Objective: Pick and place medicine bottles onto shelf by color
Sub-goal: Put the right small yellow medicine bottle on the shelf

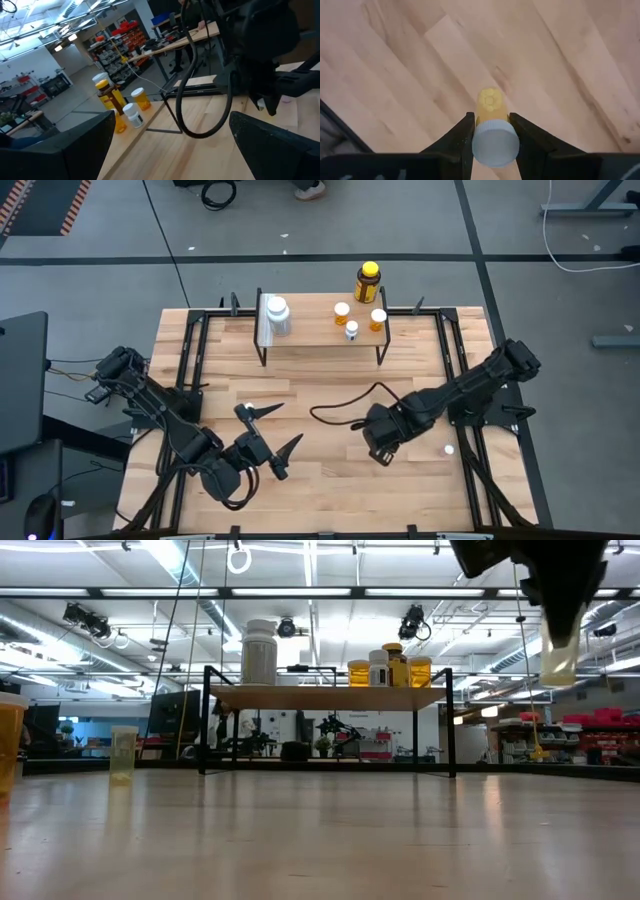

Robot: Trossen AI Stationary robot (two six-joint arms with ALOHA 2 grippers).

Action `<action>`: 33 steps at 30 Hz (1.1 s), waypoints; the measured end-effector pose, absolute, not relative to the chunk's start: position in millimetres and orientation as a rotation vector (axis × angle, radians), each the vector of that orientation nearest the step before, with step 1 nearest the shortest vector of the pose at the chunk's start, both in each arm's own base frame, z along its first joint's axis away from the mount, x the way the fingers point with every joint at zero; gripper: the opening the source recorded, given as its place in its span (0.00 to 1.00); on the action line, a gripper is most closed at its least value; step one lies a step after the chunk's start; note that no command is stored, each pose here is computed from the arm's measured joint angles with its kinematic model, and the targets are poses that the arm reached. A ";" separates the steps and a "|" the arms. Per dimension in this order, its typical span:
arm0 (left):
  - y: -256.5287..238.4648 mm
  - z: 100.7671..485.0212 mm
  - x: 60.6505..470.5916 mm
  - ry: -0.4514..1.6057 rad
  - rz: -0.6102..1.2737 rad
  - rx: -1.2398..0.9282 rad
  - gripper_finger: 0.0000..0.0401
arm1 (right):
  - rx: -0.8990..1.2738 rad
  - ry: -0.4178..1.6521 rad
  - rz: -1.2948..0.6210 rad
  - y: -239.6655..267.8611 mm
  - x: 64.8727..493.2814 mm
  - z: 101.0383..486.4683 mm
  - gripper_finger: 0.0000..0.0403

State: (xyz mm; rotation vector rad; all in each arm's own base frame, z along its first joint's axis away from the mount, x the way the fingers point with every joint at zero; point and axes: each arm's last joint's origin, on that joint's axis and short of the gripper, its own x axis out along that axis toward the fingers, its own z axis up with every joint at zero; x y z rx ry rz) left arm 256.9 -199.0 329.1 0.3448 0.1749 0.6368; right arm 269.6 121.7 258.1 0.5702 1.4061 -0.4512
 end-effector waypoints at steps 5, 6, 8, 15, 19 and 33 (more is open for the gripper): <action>-200.0 329.1 256.0 0.177 0.634 0.353 1.00 | 0.541 1.382 -0.472 117.6 271.1 258.0 0.30; -200.0 329.1 256.0 0.177 0.633 0.353 1.00 | 0.535 1.377 -0.474 118.1 271.0 258.0 0.30; -200.0 329.1 256.0 0.177 0.633 0.353 1.00 | 0.529 1.372 -0.477 118.1 271.0 258.0 0.30; -199.9 329.2 256.0 0.176 0.634 0.352 1.00 | 0.496 1.357 -0.514 117.6 274.4 249.6 0.30; -199.9 329.2 256.0 0.176 0.633 0.352 1.00 | 0.495 1.408 -0.498 122.6 275.9 223.1 0.30; -199.7 329.3 256.1 0.175 0.634 0.349 1.00 | 0.514 1.407 -0.429 131.7 284.5 187.4 0.30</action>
